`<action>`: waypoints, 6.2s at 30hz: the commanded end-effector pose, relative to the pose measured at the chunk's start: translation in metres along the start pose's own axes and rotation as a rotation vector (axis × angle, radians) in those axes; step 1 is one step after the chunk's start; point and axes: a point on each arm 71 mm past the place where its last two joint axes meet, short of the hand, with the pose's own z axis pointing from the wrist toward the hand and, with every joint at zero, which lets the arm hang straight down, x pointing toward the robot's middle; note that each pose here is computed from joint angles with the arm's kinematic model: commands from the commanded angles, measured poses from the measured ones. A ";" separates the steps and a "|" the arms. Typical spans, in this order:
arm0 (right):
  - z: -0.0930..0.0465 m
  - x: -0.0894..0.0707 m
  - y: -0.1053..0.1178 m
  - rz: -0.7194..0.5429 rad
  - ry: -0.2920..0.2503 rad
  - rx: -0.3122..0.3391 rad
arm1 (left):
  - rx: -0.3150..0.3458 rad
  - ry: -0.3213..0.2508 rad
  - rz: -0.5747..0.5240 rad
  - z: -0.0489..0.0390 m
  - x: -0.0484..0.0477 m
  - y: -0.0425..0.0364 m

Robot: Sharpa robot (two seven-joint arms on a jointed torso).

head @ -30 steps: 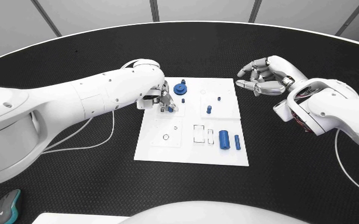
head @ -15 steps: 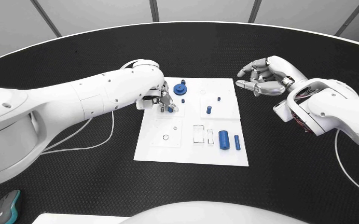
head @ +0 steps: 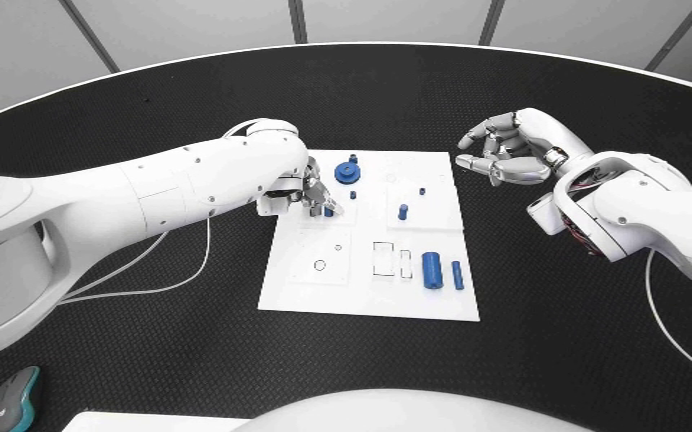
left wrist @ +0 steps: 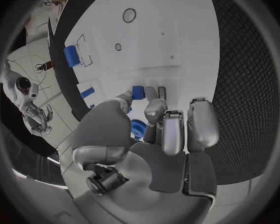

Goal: Assemble the parts on the task board

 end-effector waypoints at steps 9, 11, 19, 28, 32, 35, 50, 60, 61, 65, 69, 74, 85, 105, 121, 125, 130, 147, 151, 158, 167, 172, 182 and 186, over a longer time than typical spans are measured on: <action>0.001 0.000 -0.001 -0.002 -0.002 0.001 | -0.024 -0.040 -0.040 -0.0060 0.0015 0.0067; 0.001 -0.001 -0.001 -0.003 -0.003 0.001 | -0.016 -0.045 -0.060 -0.0073 0.0022 0.0068; 0.001 -0.002 -0.003 -0.005 -0.005 0.004 | 0.026 -0.095 -0.161 -0.0142 0.0032 0.0113; 0.001 -0.003 -0.005 -0.007 -0.008 0.008 | 0.057 -0.143 -0.240 -0.0243 0.0062 0.0233; 0.001 -0.003 -0.005 -0.007 -0.009 0.009 | 0.060 -0.173 -0.249 -0.0280 0.0066 0.0271; 0.001 -0.003 -0.005 -0.007 -0.009 0.009 | 0.065 -0.192 -0.250 -0.0295 0.0066 0.0273; 0.002 -0.003 -0.005 -0.007 -0.008 0.008 | 0.096 -0.206 -0.221 -0.0314 0.0107 0.0141; 0.002 -0.002 -0.004 -0.006 -0.008 0.007 | 0.084 -0.171 -0.192 -0.0283 0.0142 0.0117; 0.002 -0.002 -0.004 -0.006 -0.008 0.007 | 0.083 -0.170 -0.192 -0.0281 0.0143 0.0117; 0.002 -0.002 -0.004 -0.006 -0.008 0.007 | 0.079 -0.164 -0.187 -0.0269 0.0145 0.0114; 0.002 -0.002 -0.004 -0.006 -0.007 0.006 | 0.076 -0.162 -0.185 -0.0259 0.0148 0.0110; 0.002 -0.002 -0.004 -0.006 -0.007 0.006 | 0.073 -0.162 -0.186 -0.0248 0.0144 0.0106; 0.001 -0.002 -0.004 -0.006 -0.006 0.006 | 0.069 -0.148 -0.173 -0.0225 0.0151 0.0091; 0.001 -0.002 -0.004 -0.005 -0.005 0.005 | 0.069 -0.140 -0.173 -0.0217 0.0161 0.0077; 0.001 -0.002 -0.004 -0.006 -0.005 0.006 | 0.095 -0.100 -0.194 -0.0207 0.0182 0.0055; 0.002 -0.002 -0.004 -0.006 -0.006 0.006 | 0.094 -0.098 -0.201 -0.0203 0.0179 0.0061; 0.002 -0.002 -0.004 -0.006 -0.006 0.006 | 0.094 -0.101 -0.212 -0.0200 0.0175 0.0065; 0.002 -0.002 -0.005 -0.007 -0.007 0.006 | 0.101 -0.098 -0.229 -0.0216 0.0178 0.0109; 0.002 -0.003 -0.005 -0.007 -0.007 0.006 | 0.101 -0.084 -0.220 -0.0223 0.0190 0.0123; 0.002 -0.003 -0.005 -0.008 -0.008 0.007 | 0.101 -0.065 -0.204 -0.0232 0.0201 0.0141; 0.002 -0.003 -0.005 -0.008 -0.009 0.008 | 0.107 -0.071 -0.205 -0.0243 0.0176 0.0140; 0.001 -0.004 -0.006 -0.008 -0.010 0.009 | 0.103 -0.074 -0.207 -0.0246 0.0159 0.0155; 0.001 -0.003 -0.006 -0.008 -0.010 0.009 | 0.080 -0.085 -0.215 -0.0242 0.0134 0.0178; 0.001 -0.003 -0.005 -0.008 -0.010 0.008 | 0.073 -0.093 -0.202 -0.0232 0.0125 0.0145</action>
